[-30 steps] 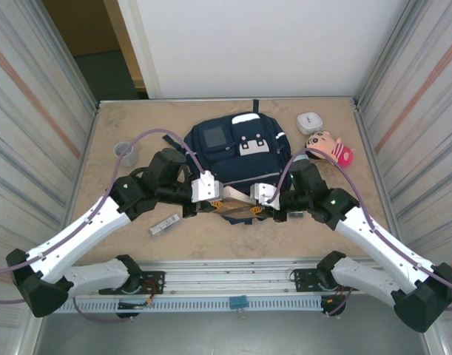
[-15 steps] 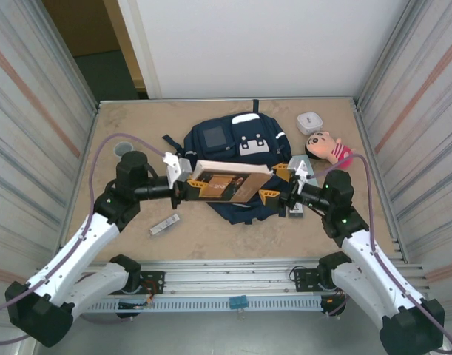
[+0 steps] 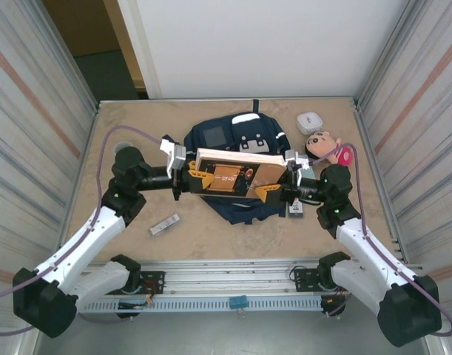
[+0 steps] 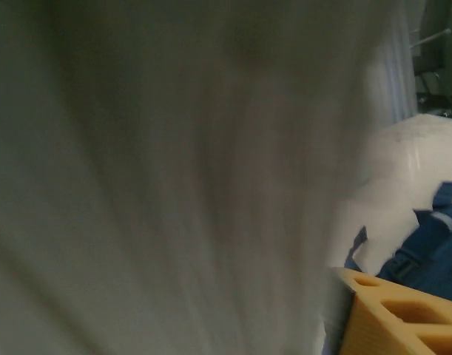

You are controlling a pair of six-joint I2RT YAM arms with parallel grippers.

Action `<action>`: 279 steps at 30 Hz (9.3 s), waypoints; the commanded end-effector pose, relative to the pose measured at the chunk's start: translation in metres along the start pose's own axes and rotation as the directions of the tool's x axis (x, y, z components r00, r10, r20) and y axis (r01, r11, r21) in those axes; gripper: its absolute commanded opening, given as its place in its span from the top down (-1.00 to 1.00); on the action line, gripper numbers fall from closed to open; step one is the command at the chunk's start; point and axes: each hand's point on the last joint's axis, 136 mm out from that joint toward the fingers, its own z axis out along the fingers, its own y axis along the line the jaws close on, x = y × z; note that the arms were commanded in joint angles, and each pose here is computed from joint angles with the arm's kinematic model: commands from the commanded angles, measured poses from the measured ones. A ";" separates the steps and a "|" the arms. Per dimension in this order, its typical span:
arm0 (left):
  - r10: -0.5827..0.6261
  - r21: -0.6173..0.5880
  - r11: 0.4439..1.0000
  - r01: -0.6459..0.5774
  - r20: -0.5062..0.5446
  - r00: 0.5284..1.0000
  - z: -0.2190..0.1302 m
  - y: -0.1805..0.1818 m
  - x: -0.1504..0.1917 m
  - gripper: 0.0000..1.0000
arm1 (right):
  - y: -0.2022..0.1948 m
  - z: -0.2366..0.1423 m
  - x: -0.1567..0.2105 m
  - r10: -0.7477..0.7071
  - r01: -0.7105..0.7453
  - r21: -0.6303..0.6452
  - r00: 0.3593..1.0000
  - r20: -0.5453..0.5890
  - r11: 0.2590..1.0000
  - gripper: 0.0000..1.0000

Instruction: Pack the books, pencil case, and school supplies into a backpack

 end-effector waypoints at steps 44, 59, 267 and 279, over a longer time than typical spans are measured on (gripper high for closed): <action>0.077 -0.234 0.888 -0.397 -0.773 0.629 0.135 0.133 0.206 -0.77 | -0.090 -0.137 0.003 0.138 -0.436 0.794 0.898 0.419 0.423 1.00; -0.055 -0.336 0.841 -0.424 -0.833 0.550 0.124 0.187 0.252 -0.77 | -0.091 -0.134 0.007 0.149 -0.413 0.802 0.909 0.388 0.432 1.00; -0.573 -0.751 0.505 0.425 0.077 0.816 -0.098 0.165 0.187 -0.22 | -0.050 0.069 0.022 -0.401 0.596 0.026 0.571 -0.716 0.802 1.00; -0.519 -0.682 0.616 0.394 0.025 0.854 -0.081 0.171 0.179 0.70 | -0.045 0.070 0.018 -0.391 0.580 0.056 0.613 -0.687 0.812 1.00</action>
